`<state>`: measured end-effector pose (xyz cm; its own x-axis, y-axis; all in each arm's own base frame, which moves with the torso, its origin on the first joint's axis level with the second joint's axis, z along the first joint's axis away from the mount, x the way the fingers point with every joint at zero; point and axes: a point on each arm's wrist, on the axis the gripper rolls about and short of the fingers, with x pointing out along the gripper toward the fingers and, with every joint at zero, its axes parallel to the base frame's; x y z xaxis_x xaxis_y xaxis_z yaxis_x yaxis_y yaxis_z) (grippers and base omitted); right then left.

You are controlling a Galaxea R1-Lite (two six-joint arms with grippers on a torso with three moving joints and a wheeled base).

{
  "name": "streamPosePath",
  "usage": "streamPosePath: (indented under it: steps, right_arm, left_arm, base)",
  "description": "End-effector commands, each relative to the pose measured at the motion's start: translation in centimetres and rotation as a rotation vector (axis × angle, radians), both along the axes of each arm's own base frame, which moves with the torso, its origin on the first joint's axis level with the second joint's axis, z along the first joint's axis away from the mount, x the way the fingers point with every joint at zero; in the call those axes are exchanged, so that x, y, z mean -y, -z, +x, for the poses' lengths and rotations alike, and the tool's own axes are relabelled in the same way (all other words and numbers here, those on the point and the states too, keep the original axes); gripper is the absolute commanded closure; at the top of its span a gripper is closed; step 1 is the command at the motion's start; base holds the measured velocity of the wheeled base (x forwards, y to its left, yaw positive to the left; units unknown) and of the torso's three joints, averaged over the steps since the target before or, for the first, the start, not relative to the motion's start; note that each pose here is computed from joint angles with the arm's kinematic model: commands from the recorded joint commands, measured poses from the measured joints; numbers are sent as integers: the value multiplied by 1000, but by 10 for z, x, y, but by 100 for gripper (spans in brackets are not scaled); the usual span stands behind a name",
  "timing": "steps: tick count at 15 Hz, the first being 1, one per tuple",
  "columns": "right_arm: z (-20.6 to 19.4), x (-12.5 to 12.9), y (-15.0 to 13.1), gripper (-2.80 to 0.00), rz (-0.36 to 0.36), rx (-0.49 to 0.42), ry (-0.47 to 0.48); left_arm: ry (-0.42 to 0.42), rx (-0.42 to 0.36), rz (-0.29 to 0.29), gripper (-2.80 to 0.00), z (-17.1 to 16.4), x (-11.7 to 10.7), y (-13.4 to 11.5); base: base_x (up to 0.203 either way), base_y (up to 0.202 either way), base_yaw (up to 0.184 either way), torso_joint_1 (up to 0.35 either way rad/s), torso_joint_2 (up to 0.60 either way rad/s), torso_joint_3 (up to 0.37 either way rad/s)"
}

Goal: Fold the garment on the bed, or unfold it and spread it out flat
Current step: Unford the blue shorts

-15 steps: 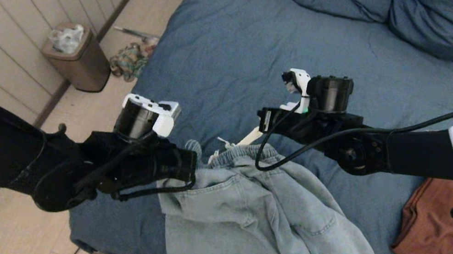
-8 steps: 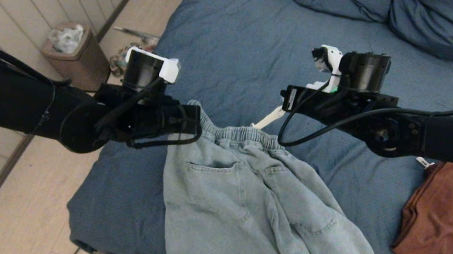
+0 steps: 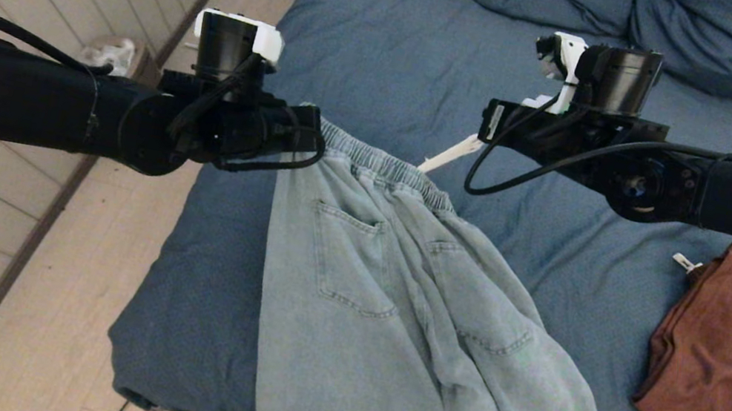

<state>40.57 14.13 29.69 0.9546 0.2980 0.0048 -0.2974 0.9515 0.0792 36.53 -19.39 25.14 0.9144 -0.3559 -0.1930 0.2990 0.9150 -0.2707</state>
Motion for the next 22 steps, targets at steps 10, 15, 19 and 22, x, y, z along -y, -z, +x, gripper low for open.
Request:
streamPosePath:
  steps: [10,15,19,22]
  right_arm:
    - [18,-36,24,-280,-31,-38,-29]
    - [16,-30,19,-280,-41,-57,-22]
    - [12,-23,41,-280,2,-239,-1]
    - [9,-23,76,-280,-16,-369,7]
  left_arm:
    - [-62,-75,43,0,38,-13,44]
    - [-58,-91,48,0,38,-13,49]
    - [-53,-107,53,0,39,-12,55]
    - [-48,-125,61,0,41,-9,64]
  base:
    - [0,0,0,0,0,0]
    - [0,0,0,0,0,0]
    - [0,0,0,0,0,0]
    - [0,0,0,0,0,0]
